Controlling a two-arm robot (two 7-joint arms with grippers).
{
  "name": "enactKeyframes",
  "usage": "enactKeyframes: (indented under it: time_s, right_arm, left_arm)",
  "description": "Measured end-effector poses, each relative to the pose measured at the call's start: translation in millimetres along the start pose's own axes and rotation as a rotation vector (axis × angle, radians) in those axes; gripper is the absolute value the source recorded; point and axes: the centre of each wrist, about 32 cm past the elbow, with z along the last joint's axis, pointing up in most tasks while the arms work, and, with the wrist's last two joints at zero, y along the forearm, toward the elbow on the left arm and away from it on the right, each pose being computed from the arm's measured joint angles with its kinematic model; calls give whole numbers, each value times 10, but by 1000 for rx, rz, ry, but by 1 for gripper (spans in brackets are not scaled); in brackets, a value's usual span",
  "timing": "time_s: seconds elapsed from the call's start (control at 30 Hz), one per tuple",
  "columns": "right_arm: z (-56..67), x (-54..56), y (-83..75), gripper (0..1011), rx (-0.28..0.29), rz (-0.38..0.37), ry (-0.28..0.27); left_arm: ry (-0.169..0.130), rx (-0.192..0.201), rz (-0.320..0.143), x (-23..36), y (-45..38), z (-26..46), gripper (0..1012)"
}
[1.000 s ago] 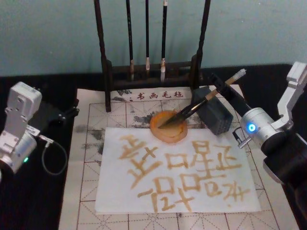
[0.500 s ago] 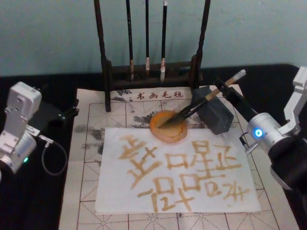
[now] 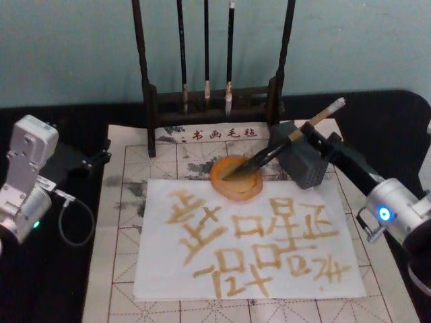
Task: Pick up the brush from the inkstone, write on the paper, then place the brush back to its original position.
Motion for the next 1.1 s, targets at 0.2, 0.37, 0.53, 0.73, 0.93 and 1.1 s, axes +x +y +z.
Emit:
enactKeyframes:
  time_s: [0.2, 0.37, 0.53, 0.73, 0.93, 1.1]
  right_arm:
    - [-29, -33, -175, 1002, -3, 72, -159]
    - [-76, -32, -279, 1002, -7, 130, -345]
    - [-102, -14, -325, 1002, -19, 148, -472]
    - [-111, 14, -355, 1002, -54, 149, -605]
    - [-115, 27, -364, 1002, -97, 149, -684]
    - [-119, 33, -358, 1002, -116, 145, -726]
  left_arm:
    - [0, 0, 0, 0, 0, 0, 1001]
    - [0, 0, 0, 0, 0, 0, 1001]
    - [0, 0, 0, 0, 0, 0, 1001]
    - [0, 0, 0, 0, 0, 0, 1001]
    - [0, 0, 0, 0, 0, 0, 1001]
    - [0, 0, 0, 0, 0, 0, 1001]
